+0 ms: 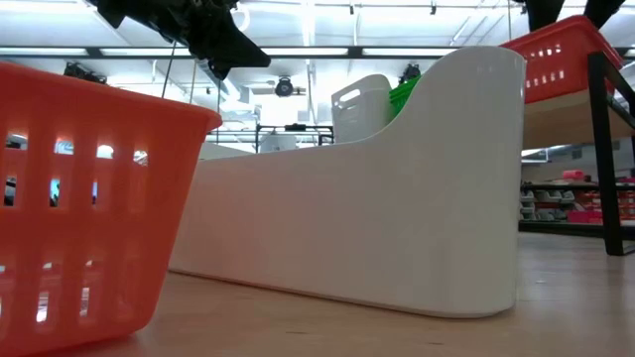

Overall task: Stack baskets on shelf by color
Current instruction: Adjust the stacked of orange bins, then stack the orange bin on top of the orange bin on the shelf

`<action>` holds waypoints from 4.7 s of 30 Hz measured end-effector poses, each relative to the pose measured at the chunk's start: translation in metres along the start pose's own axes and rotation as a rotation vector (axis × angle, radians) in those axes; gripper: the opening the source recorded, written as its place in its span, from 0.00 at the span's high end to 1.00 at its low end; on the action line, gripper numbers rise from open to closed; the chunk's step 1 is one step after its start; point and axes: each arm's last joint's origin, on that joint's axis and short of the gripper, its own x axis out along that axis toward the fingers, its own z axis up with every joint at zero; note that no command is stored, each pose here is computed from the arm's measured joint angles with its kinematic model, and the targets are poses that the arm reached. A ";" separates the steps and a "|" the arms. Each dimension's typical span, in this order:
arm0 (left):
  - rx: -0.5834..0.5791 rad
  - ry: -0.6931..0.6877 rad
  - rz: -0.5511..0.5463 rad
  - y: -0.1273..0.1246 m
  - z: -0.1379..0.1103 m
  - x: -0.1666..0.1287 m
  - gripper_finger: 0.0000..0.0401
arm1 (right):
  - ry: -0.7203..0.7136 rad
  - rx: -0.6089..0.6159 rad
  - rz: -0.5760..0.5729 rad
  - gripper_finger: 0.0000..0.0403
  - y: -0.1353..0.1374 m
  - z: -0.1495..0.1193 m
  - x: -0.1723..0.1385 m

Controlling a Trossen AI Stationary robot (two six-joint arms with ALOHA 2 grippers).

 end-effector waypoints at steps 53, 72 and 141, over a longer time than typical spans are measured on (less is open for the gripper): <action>0.435 0.509 -0.545 -0.216 -0.007 -0.017 0.74 | -0.891 0.344 -0.150 0.41 -0.005 0.085 0.018; 0.625 0.803 -0.623 -0.314 -0.052 0.007 0.22 | -0.908 0.321 -0.074 0.41 0.022 0.080 0.017; 0.791 0.628 -0.441 -0.230 0.094 0.065 1.00 | -0.561 -0.022 -0.011 0.51 0.086 0.167 0.001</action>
